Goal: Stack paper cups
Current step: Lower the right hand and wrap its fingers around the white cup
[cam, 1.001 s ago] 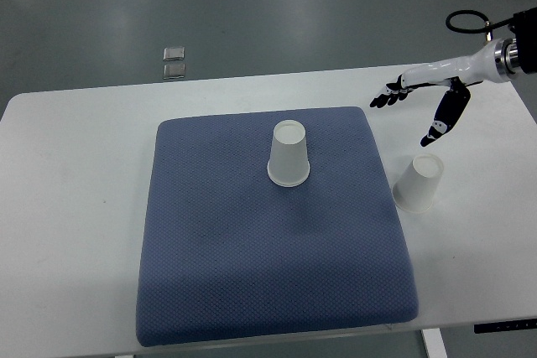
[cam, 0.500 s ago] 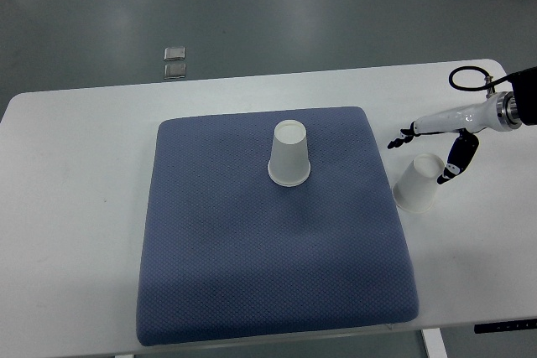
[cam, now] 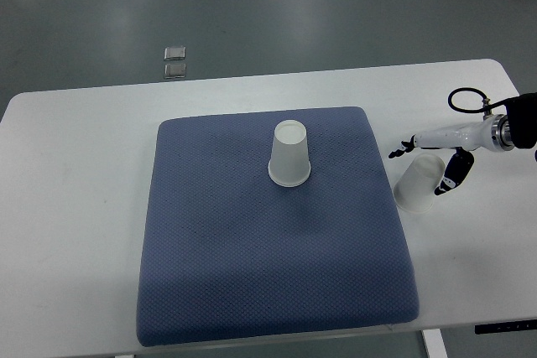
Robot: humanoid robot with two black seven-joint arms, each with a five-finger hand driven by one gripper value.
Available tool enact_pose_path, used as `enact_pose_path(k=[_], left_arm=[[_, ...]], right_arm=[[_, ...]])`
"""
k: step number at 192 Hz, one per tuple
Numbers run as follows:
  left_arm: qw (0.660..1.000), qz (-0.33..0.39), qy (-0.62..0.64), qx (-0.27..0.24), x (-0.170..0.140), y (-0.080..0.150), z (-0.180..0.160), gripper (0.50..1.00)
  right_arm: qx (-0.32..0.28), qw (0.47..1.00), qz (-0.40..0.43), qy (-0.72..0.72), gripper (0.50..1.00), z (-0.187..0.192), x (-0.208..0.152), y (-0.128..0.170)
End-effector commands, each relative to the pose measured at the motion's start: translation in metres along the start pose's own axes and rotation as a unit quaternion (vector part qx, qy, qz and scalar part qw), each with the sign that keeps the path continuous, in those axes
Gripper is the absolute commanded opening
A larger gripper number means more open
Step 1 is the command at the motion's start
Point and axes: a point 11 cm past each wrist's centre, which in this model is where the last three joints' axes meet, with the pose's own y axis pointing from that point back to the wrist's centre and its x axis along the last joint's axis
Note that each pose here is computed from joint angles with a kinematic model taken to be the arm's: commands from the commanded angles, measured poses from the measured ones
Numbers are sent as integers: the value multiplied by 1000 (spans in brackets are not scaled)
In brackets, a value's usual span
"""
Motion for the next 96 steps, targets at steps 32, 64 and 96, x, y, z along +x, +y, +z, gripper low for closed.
enact_pose_path(k=[32,64,96], left_arm=[[1000,0,0,0,0,0,0,1000],[1000,0,-1,0,0,0,0,1000],[1000,0,0,0,0,0,0,1000]], right_arm=[[-1,1000,1,2,891,1,-4,-1],[4,1000,-1,3,872,-3,-6,-5],[6,1000,-2,5,832,-4,-6,-6]])
